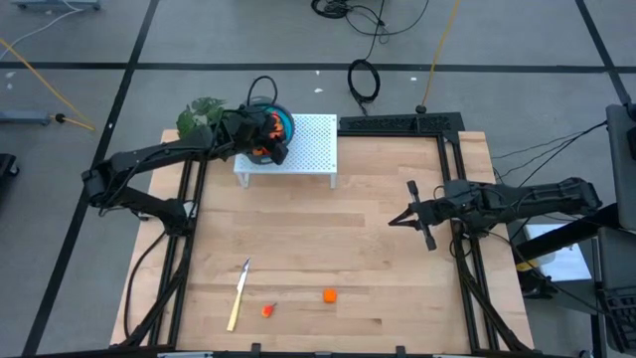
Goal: Pick & Place Fruit
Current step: Put the peach into the blue strainer bowl on the shelf
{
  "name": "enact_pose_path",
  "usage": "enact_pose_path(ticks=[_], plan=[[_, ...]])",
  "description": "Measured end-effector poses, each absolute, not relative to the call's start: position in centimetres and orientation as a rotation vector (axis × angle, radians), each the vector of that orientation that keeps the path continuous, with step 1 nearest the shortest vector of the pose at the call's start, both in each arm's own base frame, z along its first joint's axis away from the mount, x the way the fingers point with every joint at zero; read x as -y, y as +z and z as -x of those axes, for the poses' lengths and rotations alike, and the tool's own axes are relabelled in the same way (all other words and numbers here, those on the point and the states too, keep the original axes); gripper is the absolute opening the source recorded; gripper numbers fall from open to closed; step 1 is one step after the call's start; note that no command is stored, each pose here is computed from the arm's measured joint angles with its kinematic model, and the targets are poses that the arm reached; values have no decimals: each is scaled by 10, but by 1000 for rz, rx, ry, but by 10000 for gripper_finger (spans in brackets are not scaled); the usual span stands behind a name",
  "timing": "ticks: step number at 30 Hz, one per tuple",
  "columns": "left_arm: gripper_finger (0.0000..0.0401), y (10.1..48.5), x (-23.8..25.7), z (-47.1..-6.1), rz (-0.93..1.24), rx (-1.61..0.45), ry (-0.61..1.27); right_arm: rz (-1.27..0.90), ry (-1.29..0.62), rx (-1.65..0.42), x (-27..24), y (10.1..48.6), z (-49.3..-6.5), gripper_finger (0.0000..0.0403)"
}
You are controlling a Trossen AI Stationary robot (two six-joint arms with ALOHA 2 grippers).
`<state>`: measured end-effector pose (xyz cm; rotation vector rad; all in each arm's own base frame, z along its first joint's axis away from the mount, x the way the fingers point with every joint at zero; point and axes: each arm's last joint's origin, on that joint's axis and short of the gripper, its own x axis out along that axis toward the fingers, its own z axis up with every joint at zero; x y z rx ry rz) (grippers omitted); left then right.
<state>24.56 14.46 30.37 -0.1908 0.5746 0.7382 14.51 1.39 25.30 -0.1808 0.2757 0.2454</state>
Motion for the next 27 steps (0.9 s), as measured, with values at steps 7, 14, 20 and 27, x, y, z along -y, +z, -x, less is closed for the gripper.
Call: enact_pose_path(ticks=[7,14,20,27], plan=[[208,311,-143,-243,186,-531,737,104,232,-234,-13,243,-129,0],[209,335,-128,-240,169,-382,653,59,222,-103,-12,228,-118,0],[209,359,-100,-237,139,-243,539,60,221,-63,-12,218,-109,0],[209,371,-58,-241,107,-169,430,28,218,1,-11,220,-101,0]])
